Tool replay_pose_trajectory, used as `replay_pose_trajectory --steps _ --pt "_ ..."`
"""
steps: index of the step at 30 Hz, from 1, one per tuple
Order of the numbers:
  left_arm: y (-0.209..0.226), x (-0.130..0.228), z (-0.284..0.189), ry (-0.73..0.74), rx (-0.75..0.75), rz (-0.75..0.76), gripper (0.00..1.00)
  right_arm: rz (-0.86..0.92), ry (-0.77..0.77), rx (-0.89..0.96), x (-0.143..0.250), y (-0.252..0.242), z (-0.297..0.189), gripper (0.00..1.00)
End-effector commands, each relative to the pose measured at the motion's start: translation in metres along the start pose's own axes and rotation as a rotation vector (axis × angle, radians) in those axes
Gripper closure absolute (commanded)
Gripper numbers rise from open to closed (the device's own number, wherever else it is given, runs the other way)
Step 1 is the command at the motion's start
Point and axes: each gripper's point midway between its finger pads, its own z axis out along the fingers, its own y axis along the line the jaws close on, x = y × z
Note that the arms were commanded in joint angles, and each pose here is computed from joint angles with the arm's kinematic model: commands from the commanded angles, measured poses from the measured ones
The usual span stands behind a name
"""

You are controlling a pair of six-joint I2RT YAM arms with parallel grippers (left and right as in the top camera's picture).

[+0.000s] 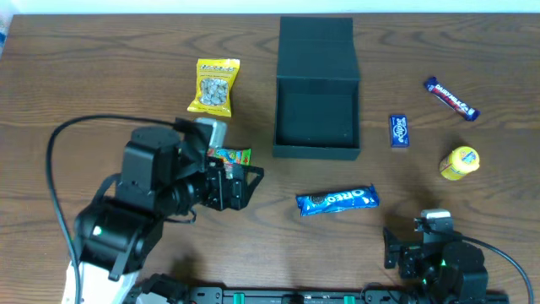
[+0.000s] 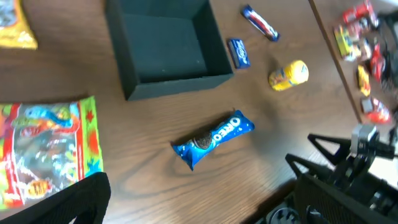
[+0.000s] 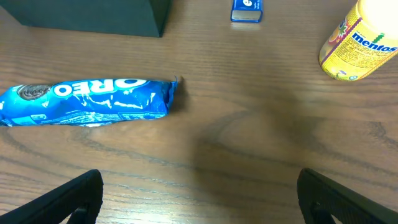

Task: Pack container
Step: 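Reach the left gripper forward over the green Haribo bag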

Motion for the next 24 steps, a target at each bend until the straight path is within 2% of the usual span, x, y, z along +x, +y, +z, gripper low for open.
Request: replay_pose_trajectory --steps 1,4,7,11,12,13,14,15,19,23,24 --pt "-0.004 -0.002 0.006 0.028 0.014 0.069 0.05 -0.005 0.005 0.004 0.003 -0.001 0.001 0.01" --pt "0.003 -0.002 0.015 0.051 -0.008 -0.002 0.04 -0.005 0.004 0.004 0.003 -0.001 0.001 0.01" --pt "0.020 -0.003 0.021 0.050 -0.098 -0.237 0.05 -0.005 0.005 0.004 0.003 -0.001 0.001 0.01" --pt "0.061 -0.002 0.016 -0.023 -0.345 -0.623 0.02 -0.005 0.005 0.004 0.003 -0.001 0.001 0.01" --pt "0.075 -0.003 0.010 -0.064 -0.437 -0.717 0.07 -0.005 0.005 0.004 0.003 -0.001 0.001 0.01" --pt "0.081 -0.005 0.006 -0.086 -0.482 -0.755 0.11 -0.005 0.005 0.004 0.003 -0.001 0.001 0.01" --pt "0.085 -0.008 0.004 -0.104 -0.514 -0.781 0.09 -0.005 0.005 0.004 0.003 -0.001 0.001 0.01" --pt "0.086 -0.011 0.005 -0.108 -0.523 -0.785 0.03 -0.005 0.005 0.004 0.003 -0.001 0.001 0.01" --pt "0.077 -0.018 0.021 -0.057 -0.464 -0.755 0.05 -0.005 0.005 0.004 0.003 -0.001 0.001 0.01" --pt "0.078 -0.016 0.029 0.029 -0.457 -0.507 0.05 -0.005 0.005 0.004 0.003 -0.001 0.001 0.01" --pt "0.077 -0.019 0.031 0.025 -0.448 -0.499 0.05 -0.005 0.005 0.004 0.003 -0.001 0.001 0.01"
